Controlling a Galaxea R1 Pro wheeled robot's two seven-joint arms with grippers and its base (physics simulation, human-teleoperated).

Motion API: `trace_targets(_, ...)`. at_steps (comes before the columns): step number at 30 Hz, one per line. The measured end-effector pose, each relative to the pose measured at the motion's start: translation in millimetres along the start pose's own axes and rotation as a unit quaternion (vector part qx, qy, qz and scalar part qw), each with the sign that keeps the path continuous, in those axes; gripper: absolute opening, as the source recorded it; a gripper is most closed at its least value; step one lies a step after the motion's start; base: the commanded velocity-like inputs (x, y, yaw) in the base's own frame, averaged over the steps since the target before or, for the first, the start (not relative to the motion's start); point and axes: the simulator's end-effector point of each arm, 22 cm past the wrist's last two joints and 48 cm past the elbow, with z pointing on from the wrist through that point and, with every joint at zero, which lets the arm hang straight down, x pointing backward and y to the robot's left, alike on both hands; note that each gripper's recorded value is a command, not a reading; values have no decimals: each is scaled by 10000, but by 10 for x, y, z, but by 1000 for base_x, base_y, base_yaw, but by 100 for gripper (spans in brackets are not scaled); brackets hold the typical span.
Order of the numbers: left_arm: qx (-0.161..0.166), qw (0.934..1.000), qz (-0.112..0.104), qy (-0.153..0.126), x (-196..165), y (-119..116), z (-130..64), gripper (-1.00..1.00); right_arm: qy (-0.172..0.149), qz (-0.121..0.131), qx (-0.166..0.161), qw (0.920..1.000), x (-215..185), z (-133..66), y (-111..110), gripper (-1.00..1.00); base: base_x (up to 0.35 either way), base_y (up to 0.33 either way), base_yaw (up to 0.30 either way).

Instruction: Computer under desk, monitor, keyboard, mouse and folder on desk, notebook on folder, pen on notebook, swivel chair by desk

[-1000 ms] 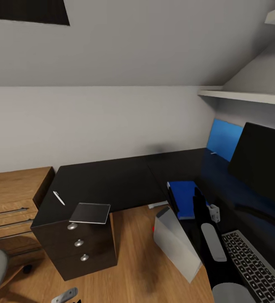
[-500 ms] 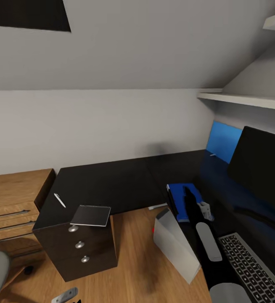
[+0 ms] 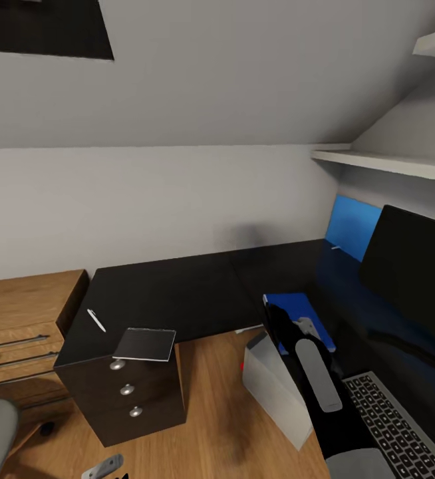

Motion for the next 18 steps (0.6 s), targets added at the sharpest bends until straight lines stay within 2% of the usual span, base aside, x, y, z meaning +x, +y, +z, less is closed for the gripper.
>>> trace_targets(1, -1, 10000, 1, 0, -7, 0, -13, 100, 60, -259, 274, 9993, 37, -107, 13, 100, 0, 0, 0)
trace_targets(3, -1, 10000, 1, 0, -20, -2, -37, 100, 116, -587, 496, 9970, 99, -258, 84, 100, 0, 0, 0)
trace_targets(5, 0, 10000, 0, 1, -26, -3, -50, 100, 180, -797, 580, 9950, 170, -360, 151, 100, 0, 0, 0)
trace_targets(8, 6, 10000, 6, 1, -26, -7, -50, 100, 267, -859, 504, 9947, 246, -396, 221, 100, 0, 0, 0)
trace_targets(12, 9, 10000, 11, 1, -26, -10, -50, 100, 389, -920, 242, 9947, 338, -411, 344, 100, 0, 0, 0)
trace_targets(18, 7, 10000, 10, 1, -26, -8, -50, 100, 458, -934, 131, 9945, 399, -425, 363, 100, 0, 0, 22)
